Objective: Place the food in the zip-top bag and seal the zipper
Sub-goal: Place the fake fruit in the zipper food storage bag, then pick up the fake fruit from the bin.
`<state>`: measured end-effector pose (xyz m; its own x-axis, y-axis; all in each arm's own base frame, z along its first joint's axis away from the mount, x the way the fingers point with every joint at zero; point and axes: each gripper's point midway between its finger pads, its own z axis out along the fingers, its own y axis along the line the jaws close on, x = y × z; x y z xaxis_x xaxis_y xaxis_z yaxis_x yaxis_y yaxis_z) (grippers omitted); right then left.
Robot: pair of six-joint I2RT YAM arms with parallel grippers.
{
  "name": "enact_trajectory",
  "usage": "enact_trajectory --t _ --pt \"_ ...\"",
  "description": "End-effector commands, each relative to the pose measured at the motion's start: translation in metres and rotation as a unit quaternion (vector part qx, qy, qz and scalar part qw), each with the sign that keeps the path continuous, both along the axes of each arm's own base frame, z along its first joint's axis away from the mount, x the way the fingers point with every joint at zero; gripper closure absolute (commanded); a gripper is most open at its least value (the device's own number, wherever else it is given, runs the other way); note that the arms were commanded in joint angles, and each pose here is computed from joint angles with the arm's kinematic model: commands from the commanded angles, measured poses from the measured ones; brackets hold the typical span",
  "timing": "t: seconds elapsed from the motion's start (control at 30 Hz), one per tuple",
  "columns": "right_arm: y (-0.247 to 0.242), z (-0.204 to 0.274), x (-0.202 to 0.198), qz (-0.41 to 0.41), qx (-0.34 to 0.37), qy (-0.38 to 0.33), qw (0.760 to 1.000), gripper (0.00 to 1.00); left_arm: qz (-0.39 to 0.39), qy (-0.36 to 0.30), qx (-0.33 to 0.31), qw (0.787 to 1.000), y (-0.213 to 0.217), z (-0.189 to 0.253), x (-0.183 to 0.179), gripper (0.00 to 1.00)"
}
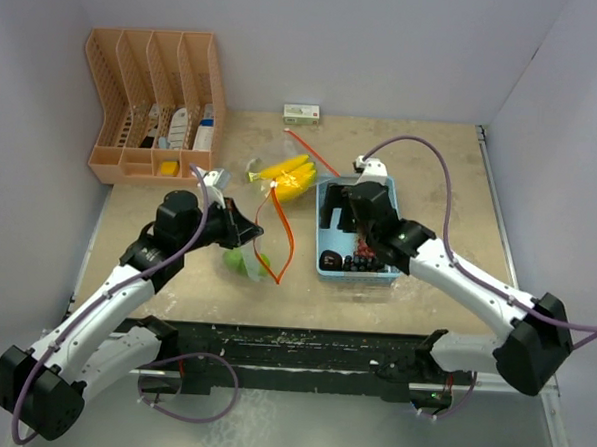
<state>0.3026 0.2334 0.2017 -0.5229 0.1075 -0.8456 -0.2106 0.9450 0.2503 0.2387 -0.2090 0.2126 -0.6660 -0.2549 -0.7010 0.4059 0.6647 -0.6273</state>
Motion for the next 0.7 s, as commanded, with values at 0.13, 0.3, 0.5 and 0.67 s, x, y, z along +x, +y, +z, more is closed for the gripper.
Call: enact_trajectory --t 0.13,0.3,0.5,0.67 --pt "-0.071 -0.113 0.015 -0.107 -0.097 0.142 0.979 0.05 -0.006 -0.050 -0.016 0.999 0.000 0.029 -0.001 1.00" --pt "-0.075 -0.145 0.027 -0.116 -0.098 0.174 0.973 0.05 -0.008 -0.053 -0.013 0.998 0.001 0.031 -0.004 1.00" --pt "-0.082 -0.180 0.023 -0.125 -0.131 0.213 0.960 0.08 0.002 -0.060 -0.001 0.998 0.007 0.031 -0.004 1.00" --pt "-0.085 -0.168 0.023 -0.131 -0.125 0.197 0.964 0.54 0.001 -0.060 0.003 0.998 0.006 0.031 -0.002 1.00"
